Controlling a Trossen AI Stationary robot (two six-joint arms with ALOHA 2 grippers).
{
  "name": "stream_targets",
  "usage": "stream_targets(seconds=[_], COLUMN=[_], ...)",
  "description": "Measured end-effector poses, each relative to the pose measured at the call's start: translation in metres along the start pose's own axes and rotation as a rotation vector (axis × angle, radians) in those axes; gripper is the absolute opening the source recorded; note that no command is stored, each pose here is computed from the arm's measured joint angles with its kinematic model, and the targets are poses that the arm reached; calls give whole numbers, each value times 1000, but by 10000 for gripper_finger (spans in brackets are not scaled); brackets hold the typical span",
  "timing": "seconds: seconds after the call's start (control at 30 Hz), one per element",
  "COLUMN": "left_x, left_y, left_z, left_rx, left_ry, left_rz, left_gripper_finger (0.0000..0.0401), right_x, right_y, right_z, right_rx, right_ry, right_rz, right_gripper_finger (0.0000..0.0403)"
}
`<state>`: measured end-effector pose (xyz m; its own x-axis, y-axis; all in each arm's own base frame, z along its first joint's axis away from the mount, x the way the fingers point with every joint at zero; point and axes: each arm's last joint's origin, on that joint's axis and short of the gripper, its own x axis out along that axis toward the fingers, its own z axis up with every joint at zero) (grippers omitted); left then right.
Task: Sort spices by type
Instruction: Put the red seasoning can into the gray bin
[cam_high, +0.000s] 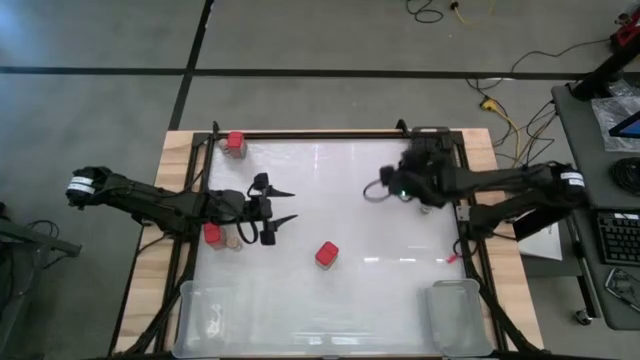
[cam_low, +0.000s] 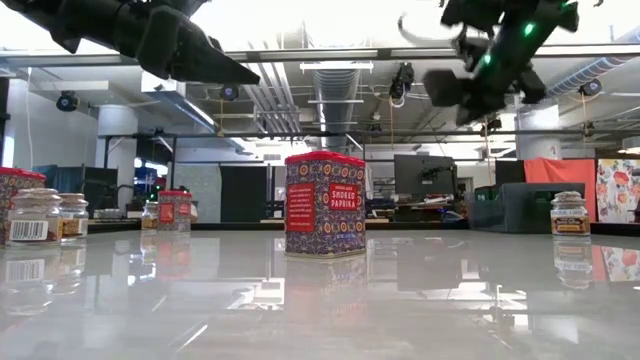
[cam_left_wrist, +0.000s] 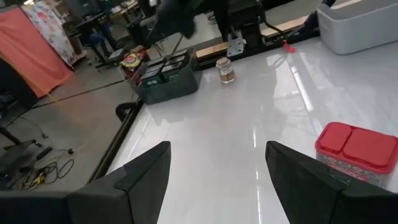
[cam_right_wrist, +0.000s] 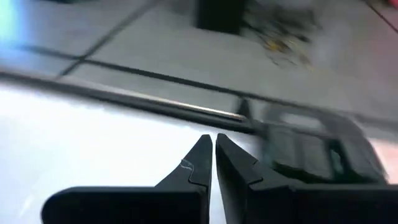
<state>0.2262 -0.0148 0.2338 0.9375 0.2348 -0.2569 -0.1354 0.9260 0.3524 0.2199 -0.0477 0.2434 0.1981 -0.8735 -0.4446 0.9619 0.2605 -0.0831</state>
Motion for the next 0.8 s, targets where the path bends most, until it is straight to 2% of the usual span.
stream_targets(seconds=[0.1, 0.17, 0.3, 0.43, 0.6, 0.8], left_x=[0, 0, -2, 0, 1, -9], left_y=[0, -1, -3, -9, -25, -46], left_z=[3, 8, 14, 13, 10, 16], left_rx=[-11, -24, -52, -96, -119, -135], left_ry=[-15, -39, -71, -68, -36, -60], left_rz=[-30, -55, -79, -100, -160, -228], left_gripper_finger=[247, 247, 247, 247, 247, 247], right_x=[-23, -39, -68, -89, -107, -131], right_y=[20, 32, 50, 63, 88, 127], right_z=[-7, -12, -23, -39, -64, -68], right_rx=[-211, -296, -380, -402, -468, -642], right_ry=[-43, -50, -28, 33, 68, -6], right_rz=[163, 303, 590, 799, 925, 986], right_gripper_finger=[13, 13, 13, 13, 28, 113])
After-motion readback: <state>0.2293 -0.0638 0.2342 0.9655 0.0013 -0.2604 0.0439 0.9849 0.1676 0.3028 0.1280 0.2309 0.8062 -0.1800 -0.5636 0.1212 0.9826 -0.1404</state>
